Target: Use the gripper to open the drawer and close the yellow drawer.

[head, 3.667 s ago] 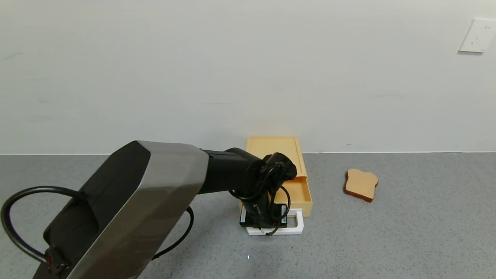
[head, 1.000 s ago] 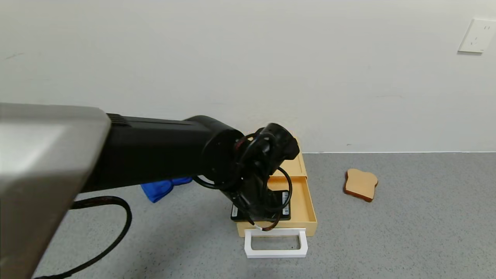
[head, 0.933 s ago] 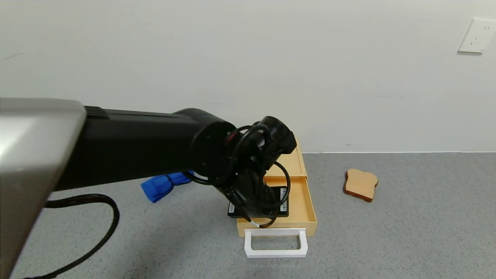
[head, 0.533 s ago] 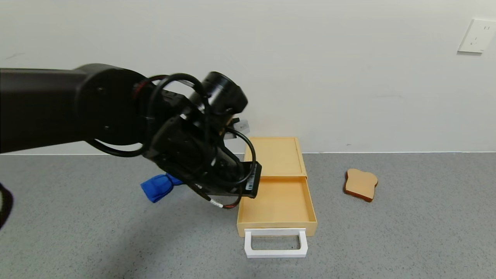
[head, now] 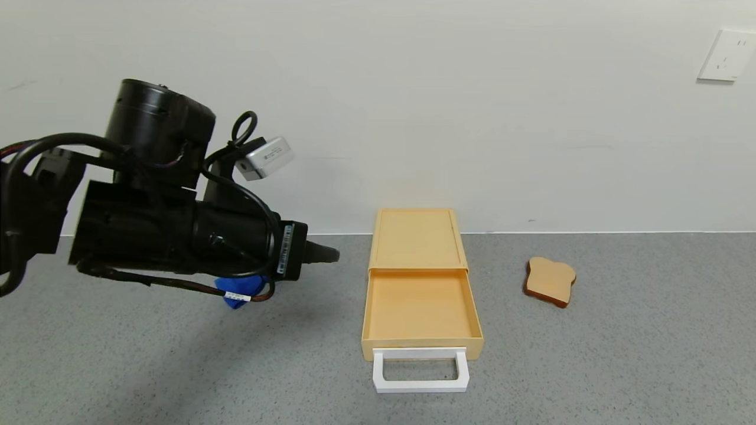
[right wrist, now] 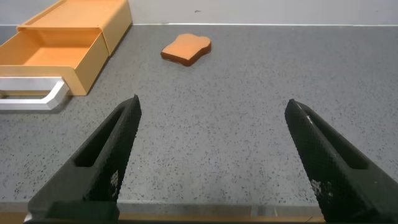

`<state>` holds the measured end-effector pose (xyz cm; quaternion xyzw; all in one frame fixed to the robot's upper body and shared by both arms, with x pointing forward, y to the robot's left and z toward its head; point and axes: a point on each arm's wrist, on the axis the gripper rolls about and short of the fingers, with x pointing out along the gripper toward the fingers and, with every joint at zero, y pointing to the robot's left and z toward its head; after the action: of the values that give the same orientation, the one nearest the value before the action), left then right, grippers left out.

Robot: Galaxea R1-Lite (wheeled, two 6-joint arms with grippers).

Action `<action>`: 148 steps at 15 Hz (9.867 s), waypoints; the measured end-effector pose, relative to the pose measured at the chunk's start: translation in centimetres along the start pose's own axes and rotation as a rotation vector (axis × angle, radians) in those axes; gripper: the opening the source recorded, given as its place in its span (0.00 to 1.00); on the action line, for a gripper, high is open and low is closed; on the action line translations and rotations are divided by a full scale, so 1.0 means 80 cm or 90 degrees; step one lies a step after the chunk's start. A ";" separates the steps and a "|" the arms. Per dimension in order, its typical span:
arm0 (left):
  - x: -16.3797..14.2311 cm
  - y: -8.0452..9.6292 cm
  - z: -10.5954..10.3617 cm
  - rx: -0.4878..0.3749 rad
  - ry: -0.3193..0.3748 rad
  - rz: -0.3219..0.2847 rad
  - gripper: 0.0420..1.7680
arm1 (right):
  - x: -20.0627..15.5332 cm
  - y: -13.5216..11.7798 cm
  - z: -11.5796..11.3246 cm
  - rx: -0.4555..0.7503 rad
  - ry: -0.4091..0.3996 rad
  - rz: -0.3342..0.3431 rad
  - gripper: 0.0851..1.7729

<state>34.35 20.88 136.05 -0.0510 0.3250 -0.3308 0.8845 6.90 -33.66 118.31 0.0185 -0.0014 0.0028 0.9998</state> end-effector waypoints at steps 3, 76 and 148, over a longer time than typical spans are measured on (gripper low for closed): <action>-0.015 0.013 -0.004 0.004 -0.065 0.014 0.04 | 0.000 0.000 0.000 0.000 0.000 0.000 0.96; 0.252 -0.106 -0.162 -0.131 -0.047 0.383 0.04 | 0.000 0.000 0.000 0.000 0.000 0.000 0.96; -0.008 0.010 -0.023 0.111 -0.128 0.052 0.21 | 0.000 0.000 0.000 0.000 0.000 0.000 0.96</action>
<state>33.31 22.17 134.68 0.0066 0.2064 -0.3147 0.9265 6.90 -33.66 118.31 0.0184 -0.0014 0.0026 0.9998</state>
